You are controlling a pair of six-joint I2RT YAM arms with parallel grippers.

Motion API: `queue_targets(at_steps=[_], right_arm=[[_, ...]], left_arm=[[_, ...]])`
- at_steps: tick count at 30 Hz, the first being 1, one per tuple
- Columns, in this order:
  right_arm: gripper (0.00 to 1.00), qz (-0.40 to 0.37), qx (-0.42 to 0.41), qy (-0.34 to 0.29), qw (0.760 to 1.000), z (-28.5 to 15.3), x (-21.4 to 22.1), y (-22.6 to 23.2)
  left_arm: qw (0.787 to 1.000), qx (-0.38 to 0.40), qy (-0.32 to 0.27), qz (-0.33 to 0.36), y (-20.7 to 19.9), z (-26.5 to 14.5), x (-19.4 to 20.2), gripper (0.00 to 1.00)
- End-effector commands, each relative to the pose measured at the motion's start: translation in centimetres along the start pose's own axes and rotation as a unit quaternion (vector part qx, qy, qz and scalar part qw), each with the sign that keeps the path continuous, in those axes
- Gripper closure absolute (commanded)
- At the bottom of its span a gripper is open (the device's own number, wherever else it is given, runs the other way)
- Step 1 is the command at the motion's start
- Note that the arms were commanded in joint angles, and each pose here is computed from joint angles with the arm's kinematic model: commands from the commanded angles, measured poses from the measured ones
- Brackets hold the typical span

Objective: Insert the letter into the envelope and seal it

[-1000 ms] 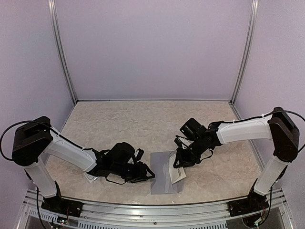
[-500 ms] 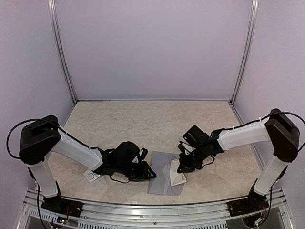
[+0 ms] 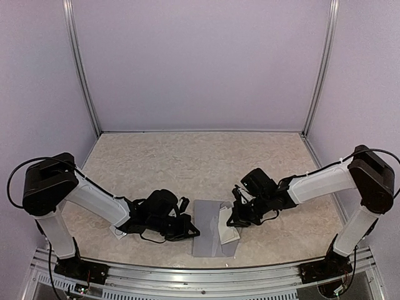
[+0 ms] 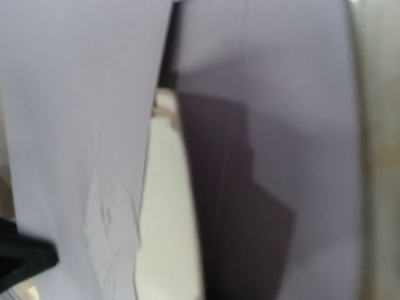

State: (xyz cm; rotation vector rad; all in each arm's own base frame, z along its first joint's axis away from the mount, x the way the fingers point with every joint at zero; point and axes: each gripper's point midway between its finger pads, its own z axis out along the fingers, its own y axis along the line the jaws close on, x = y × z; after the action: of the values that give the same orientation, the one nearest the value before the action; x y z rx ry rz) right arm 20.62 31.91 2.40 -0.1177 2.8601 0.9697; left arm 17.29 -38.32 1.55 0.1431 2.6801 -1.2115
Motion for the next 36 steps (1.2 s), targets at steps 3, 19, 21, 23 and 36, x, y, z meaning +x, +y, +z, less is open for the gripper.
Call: queue_targets(at_steps=[3,19,21,23,36], right_arm=[[1.00,0.006,0.005,-0.033,0.999,-1.8,-0.6,0.2],[1.00,0.010,-0.053,-0.035,0.998,-0.4,0.4,2.5],[1.00,0.008,-0.065,-0.032,0.997,0.0,0.5,3.2],[1.00,0.005,-0.072,-0.031,0.997,0.4,0.5,3.8],[0.73,0.003,-0.092,-0.024,0.995,-0.9,1.8,4.2]], left_arm=[[0.999,-0.030,-0.027,-0.028,2.3,-2.0,0.4,1.00],[0.999,0.020,-0.012,-0.040,0.8,-1.7,1.0,1.00],[0.999,0.020,-0.009,-0.040,0.8,-1.4,1.1,1.00],[0.999,0.021,-0.005,-0.041,0.9,-1.3,1.2,1.00],[0.998,0.029,-0.038,-0.040,0.8,-2.4,0.5,1.00]])
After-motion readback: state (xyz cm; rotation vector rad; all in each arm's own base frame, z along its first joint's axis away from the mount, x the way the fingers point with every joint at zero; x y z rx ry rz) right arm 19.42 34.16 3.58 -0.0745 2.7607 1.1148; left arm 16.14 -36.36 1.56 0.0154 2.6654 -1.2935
